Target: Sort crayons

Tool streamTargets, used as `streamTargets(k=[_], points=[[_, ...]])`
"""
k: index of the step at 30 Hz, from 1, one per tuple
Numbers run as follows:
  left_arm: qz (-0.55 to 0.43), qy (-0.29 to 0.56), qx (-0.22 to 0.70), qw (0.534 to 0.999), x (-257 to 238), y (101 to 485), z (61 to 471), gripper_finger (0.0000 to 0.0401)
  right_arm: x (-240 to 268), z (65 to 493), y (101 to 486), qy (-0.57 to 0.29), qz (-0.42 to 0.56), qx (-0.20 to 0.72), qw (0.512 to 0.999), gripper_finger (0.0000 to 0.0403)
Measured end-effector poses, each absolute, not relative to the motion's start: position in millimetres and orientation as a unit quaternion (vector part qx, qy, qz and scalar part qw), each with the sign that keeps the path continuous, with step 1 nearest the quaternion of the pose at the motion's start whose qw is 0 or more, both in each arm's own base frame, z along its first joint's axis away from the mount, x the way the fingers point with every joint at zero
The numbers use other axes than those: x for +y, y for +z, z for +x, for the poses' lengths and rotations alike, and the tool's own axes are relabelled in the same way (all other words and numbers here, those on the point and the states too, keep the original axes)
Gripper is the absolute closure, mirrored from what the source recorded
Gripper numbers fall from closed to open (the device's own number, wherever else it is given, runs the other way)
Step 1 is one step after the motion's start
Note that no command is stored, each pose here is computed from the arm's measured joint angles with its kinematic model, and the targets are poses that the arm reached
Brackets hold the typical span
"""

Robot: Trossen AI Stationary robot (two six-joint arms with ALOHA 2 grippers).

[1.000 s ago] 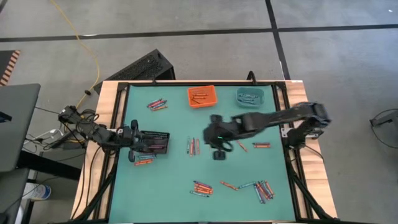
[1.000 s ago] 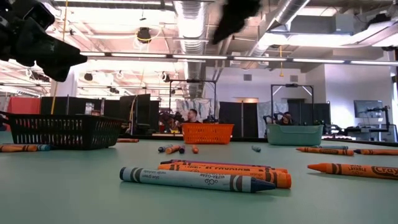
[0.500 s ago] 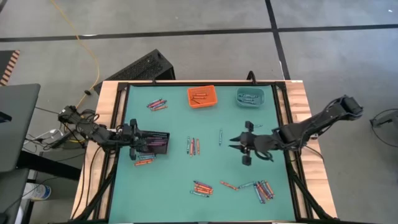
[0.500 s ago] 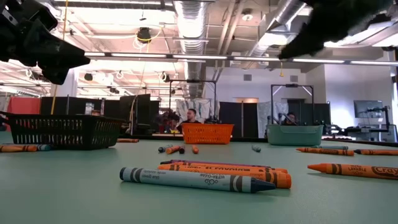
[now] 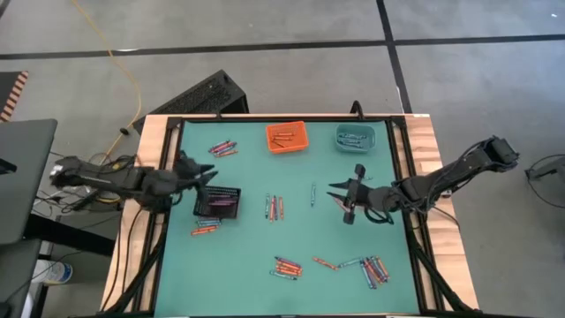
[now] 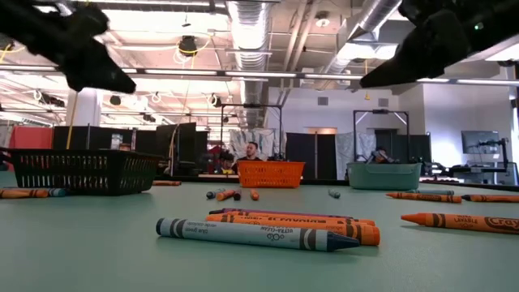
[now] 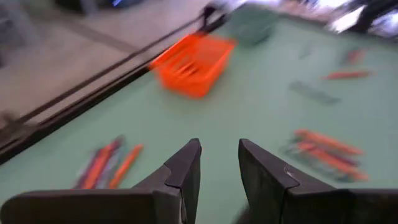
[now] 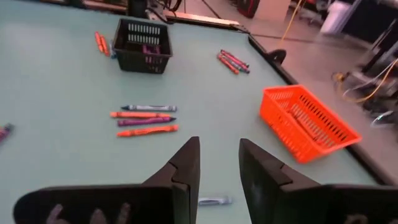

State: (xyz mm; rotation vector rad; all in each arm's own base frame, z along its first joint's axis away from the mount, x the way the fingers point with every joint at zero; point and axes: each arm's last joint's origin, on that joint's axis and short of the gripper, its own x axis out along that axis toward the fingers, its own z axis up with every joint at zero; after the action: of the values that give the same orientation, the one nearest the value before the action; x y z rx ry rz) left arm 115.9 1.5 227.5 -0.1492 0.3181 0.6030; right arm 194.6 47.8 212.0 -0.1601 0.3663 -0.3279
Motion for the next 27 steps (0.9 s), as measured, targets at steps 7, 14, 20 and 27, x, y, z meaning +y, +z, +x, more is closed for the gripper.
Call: streamTargets(k=[7, 14, 20, 27], points=[[-0.095, 0.318, 0.287, 0.898, 53.6, 239.3, 161.6, 0.0303, 40.7, 197.0, 214.0, -0.172, -0.119, 0.181, 0.961, 0.0296], [-0.106, 0.37, 0.386, 0.838, 118.6, 226.6, 184.4, 0.0303, 25.7, 188.0, 203.9, -0.275, -0.151, 0.24, 0.918, 0.0296], [-0.107, 0.392, 0.434, 0.804, 145.0, 208.6, 184.6, 0.0303, 39.7, 172.8, 217.8, -0.245, -0.152, 0.205, 0.936, 0.0296], [-0.113, 0.372, 0.433, 0.813, 150.6, 210.2, 179.5, 0.0303, 69.3, 139.9, 238.5, -0.046, -0.155, 0.094, 0.982, 0.0296]])
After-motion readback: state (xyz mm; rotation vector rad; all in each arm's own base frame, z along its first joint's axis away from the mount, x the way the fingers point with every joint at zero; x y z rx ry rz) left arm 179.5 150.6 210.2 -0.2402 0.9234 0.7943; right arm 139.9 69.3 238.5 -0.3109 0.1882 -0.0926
